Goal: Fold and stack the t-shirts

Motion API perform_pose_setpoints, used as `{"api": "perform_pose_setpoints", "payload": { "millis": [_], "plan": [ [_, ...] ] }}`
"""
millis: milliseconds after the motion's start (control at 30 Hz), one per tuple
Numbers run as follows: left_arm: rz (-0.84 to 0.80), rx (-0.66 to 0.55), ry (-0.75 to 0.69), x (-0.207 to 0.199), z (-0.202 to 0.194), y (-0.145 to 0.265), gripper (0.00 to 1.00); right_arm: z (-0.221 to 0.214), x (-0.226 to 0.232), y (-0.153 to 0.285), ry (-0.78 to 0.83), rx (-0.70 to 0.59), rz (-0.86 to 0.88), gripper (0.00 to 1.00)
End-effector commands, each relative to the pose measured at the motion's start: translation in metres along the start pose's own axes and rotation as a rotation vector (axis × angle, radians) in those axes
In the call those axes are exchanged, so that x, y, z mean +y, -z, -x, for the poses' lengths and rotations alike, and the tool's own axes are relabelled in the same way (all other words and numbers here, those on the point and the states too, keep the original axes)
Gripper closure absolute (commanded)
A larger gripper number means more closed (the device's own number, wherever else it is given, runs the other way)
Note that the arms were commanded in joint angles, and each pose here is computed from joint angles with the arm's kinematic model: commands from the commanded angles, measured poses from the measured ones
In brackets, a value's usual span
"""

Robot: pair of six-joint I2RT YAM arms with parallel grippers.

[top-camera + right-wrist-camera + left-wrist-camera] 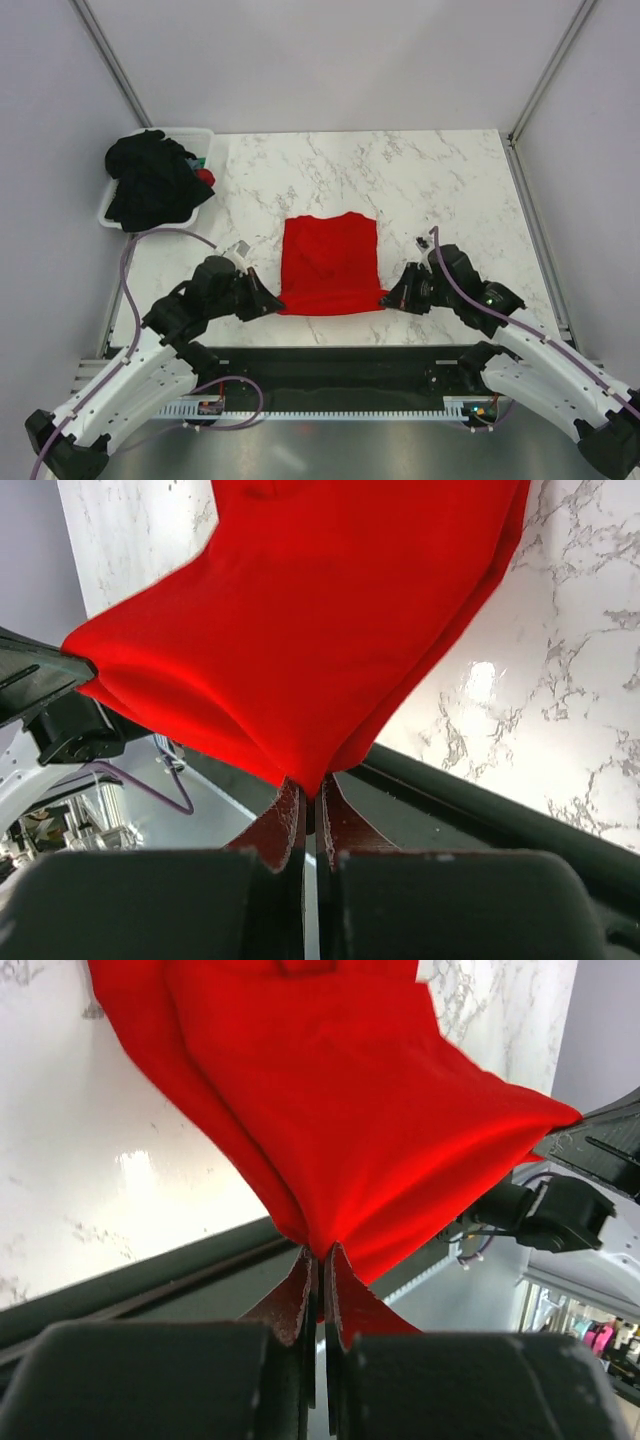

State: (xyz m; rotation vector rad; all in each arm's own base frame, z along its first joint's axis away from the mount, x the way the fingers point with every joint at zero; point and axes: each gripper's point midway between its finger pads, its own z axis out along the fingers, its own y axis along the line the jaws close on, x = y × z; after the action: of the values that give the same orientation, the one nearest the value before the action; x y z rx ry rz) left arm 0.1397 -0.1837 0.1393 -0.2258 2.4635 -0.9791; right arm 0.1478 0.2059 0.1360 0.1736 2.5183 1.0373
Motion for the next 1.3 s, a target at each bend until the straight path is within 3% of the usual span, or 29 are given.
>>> {"api": "perform_pose_setpoints", "payload": {
  "millis": [0,133,400,700,1267],
  "plan": [
    [0.097,-0.03,0.071,0.008,0.004,0.021,0.98,0.016,-0.004,0.019,-0.021,-0.057,-0.124,1.0],
    [0.13,-0.089,0.004,-0.009,0.034,0.027,0.98,0.054,0.016,0.033,0.062,-0.133,-0.194,1.0],
    [0.238,-0.14,-0.09,-0.033,0.09,0.013,0.98,0.1,0.025,0.018,0.126,-0.183,-0.307,1.0],
    [0.272,-0.13,-0.076,-0.03,0.135,-0.013,0.98,0.158,0.01,0.001,0.131,-0.204,-0.362,1.0],
    [0.385,-0.085,0.009,0.028,0.217,-0.091,0.98,0.222,-0.022,-0.098,0.152,-0.077,-0.402,1.0]
  ]
}}
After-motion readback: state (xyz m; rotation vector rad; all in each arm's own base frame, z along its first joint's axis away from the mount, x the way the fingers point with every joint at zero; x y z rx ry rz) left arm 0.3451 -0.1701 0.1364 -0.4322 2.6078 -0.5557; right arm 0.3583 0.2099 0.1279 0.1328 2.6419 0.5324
